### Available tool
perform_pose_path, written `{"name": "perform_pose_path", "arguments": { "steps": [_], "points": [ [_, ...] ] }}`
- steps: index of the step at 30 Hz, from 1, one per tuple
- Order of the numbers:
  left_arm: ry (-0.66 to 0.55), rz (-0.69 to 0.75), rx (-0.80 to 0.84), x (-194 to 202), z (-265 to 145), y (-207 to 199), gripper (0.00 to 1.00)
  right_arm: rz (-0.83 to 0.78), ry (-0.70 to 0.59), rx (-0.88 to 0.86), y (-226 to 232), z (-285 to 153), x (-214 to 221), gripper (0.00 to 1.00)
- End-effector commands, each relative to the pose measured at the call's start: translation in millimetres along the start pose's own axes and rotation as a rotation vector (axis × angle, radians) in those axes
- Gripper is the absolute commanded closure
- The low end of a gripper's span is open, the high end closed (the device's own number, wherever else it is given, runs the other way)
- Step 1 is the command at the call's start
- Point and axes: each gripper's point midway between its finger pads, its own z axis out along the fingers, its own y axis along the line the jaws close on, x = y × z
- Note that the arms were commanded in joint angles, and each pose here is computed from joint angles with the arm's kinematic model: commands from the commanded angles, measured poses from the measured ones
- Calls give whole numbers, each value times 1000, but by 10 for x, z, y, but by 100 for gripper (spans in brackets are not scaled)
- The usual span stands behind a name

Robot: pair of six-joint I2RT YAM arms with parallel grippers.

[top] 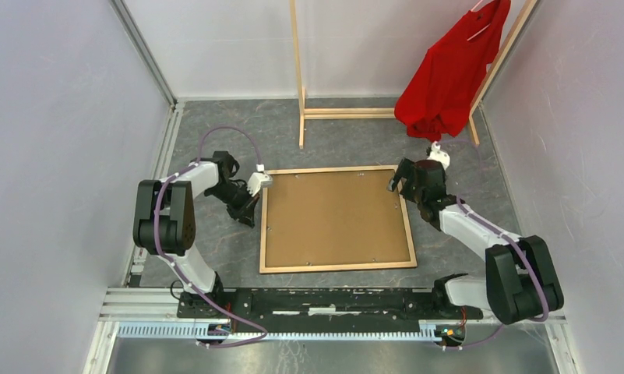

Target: Put the photo into the frame

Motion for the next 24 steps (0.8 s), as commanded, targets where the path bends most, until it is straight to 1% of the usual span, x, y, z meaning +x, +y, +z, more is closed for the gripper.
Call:
{"name": "perform_pose_path", "arguments": {
  "steps": [1, 4, 6, 7, 11, 12, 13, 17, 18, 19, 21, 23, 24],
  "points": [
    [8, 119, -23, -37, -18, -34, 87, 35, 46, -20, -73, 95, 185, 3],
    [43, 158, -42, -36, 42, -111, 86, 46, 109, -84, 68, 214, 321, 4],
    [67, 200, -41, -36, 125, -238, 86, 64, 124, -150, 218, 279, 345, 6],
    [75, 222, -40, -45, 157, -301, 86, 65, 129, -155, 266, 331, 341, 6],
    [109, 270, -13, -85, 318, -539, 85, 36, 144, -187, 578, 535, 255, 6],
    [116, 281, 2, -105, 358, -611, 85, 27, 165, -212, 687, 587, 261, 6],
    [125, 289, 19, -114, 401, -680, 85, 13, 163, -229, 812, 646, 182, 6],
    [167, 327, 78, -106, 515, -933, 81, -49, 191, -278, 1183, 931, 38, 6],
    [183, 341, 100, -82, 520, -1006, 77, -65, 197, -272, 1209, 989, 14, 5],
    [196, 357, 119, -65, 514, -1076, 73, -85, 196, -257, 1209, 1048, -14, 2],
    [213, 387, 143, -42, 451, -1162, 61, -139, 165, -228, 1234, 1105, -187, 2],
    [225, 423, 152, -50, 327, -1208, 48, -184, 138, -165, 1157, 1089, -354, 2],
    [230, 447, 154, -63, 258, -1226, 44, -202, 115, -141, 1129, 1061, -446, 2]
  ]
}}
